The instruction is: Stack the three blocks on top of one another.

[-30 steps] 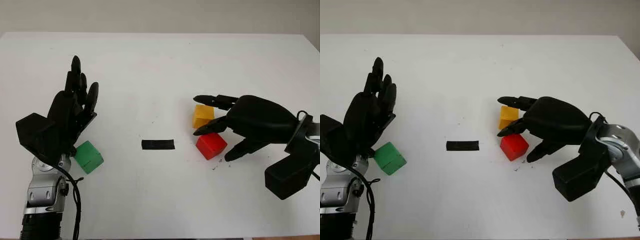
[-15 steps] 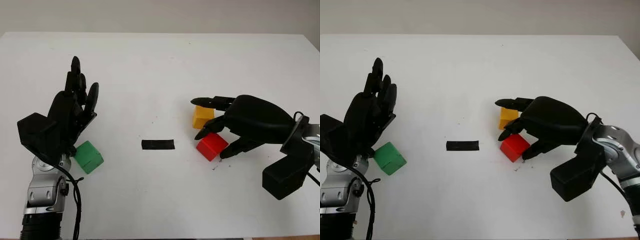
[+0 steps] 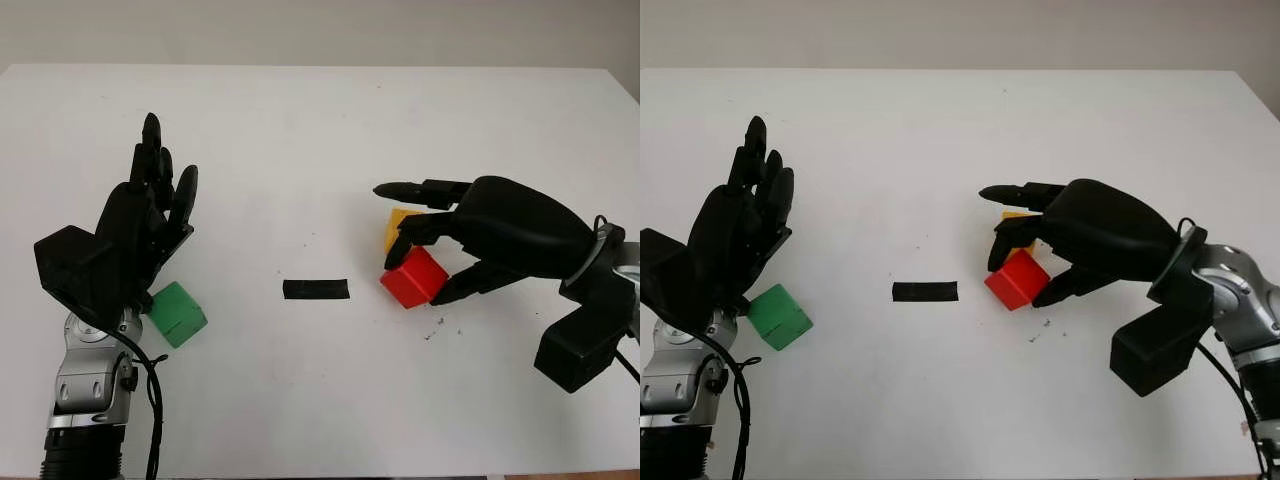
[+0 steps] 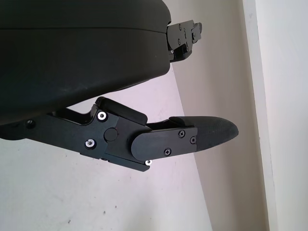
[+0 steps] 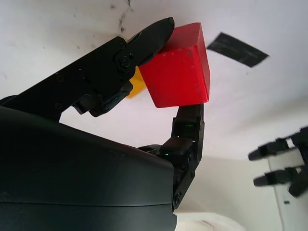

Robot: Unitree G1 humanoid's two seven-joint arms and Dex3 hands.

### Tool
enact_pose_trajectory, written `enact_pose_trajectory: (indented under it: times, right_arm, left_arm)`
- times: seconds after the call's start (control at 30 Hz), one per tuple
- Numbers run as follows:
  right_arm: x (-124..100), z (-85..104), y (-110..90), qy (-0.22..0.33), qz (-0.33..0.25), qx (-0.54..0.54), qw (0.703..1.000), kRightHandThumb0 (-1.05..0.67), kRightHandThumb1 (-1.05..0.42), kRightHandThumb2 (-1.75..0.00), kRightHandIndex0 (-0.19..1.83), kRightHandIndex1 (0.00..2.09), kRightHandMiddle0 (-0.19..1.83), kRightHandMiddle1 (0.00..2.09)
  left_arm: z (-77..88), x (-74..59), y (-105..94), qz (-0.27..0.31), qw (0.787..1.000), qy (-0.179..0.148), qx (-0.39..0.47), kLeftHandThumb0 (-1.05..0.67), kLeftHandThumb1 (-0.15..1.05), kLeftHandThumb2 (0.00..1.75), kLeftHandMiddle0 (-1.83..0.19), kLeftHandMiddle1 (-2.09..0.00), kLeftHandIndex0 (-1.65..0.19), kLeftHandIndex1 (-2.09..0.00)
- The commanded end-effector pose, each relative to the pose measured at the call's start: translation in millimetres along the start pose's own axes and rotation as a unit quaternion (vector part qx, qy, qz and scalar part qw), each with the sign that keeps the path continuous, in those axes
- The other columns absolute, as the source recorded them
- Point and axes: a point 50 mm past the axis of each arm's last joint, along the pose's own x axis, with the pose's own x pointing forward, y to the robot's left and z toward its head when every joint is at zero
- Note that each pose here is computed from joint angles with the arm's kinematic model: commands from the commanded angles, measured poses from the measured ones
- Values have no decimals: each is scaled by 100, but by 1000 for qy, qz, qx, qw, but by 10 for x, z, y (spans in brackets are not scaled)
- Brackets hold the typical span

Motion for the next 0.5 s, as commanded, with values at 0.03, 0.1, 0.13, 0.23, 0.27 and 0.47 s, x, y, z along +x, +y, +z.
enact_pose_trajectory:
  times: [0.03,0.1,0.13,0.23,0.27,0.47]
  right_arm:
    - [80,59,-290,-23,-28,-13,999,-40,-78,-6,31,4,64,111]
    - [163,90,-444,-31,-30,-19,999,-40,-80,-7,32,4,63,111]
    - [209,101,-509,-36,-31,-20,999,-40,-79,-6,32,5,64,111]
    - [375,117,-673,-52,-18,-16,998,-42,-77,-5,35,6,76,96]
    - [438,124,-722,-58,-13,-15,998,-41,-77,-5,37,6,80,92]
    - [777,138,-826,-69,38,-16,997,-44,-74,-5,41,7,92,81]
  left_arm:
    - [69,23,3,-1,1000,-17,3,-71,105,53,19,0,19,0]
    - [73,27,3,0,1000,-18,-1,-72,105,52,19,0,19,0]
    - [76,28,4,-1,1000,-18,-1,-72,105,51,19,0,19,0]
    - [85,28,9,-3,1000,-20,3,-73,105,51,19,0,19,0]
    - [87,26,9,-2,1000,-20,2,-73,105,51,19,0,19,0]
    - [94,0,0,2,1000,-21,1,-73,105,57,19,0,19,0]
